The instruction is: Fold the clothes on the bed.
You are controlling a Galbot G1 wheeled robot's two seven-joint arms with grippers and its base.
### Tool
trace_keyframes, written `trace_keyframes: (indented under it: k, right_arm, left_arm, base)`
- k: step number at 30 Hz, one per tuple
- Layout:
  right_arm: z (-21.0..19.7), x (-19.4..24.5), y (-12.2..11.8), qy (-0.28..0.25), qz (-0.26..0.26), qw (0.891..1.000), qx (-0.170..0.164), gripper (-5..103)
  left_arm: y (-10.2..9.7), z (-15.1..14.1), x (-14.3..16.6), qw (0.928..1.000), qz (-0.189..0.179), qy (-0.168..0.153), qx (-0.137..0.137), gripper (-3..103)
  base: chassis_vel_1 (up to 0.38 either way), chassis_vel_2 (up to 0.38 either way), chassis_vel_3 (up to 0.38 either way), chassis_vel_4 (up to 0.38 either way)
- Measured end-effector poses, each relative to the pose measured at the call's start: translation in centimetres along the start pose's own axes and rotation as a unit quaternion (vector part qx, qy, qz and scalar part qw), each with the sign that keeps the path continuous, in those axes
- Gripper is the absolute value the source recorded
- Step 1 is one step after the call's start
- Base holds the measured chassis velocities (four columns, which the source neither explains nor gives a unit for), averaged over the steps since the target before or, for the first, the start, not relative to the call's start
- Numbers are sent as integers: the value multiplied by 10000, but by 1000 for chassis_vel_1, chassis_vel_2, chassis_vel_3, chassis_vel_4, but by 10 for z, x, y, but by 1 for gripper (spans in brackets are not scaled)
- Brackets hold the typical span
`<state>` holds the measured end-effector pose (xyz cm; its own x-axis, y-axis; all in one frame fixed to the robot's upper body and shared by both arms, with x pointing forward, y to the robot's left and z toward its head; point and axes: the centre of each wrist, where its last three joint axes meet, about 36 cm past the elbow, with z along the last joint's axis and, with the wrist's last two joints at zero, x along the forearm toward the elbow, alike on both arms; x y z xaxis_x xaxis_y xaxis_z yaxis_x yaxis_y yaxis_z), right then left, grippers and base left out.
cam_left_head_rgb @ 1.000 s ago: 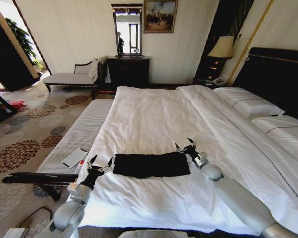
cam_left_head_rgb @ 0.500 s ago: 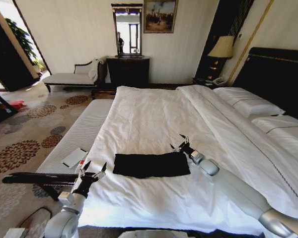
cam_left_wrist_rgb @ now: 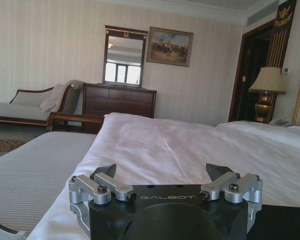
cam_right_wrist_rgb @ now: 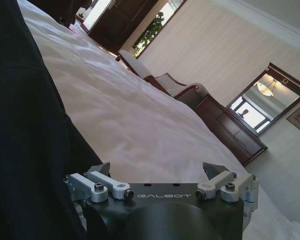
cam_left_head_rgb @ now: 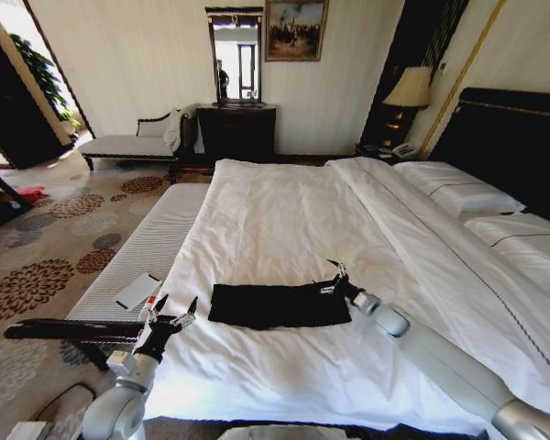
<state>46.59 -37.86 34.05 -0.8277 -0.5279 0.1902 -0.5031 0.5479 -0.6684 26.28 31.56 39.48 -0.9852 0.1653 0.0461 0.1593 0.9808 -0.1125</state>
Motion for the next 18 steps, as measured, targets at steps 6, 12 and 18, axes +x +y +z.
trace_keyframes:
  k: [6,12,18]
  right_arm:
    - [-14,16,-2,-125,-167,9996,195,100]
    - [-19,36,2,-171,-400,9982,416,100]
    - [-36,57,11,-305,-557,9965,536,100]
  left_arm:
    - [-2,-5,-2,10000,-6,-37,35,100]
    - [-3,-10,-1,10000,-31,-72,47,100]
    - [-3,-12,3,9999,-73,-64,54,100]
  base:
    - [0,0,0,0]
    - [0,0,0,0]
    - [0,0,0,0]
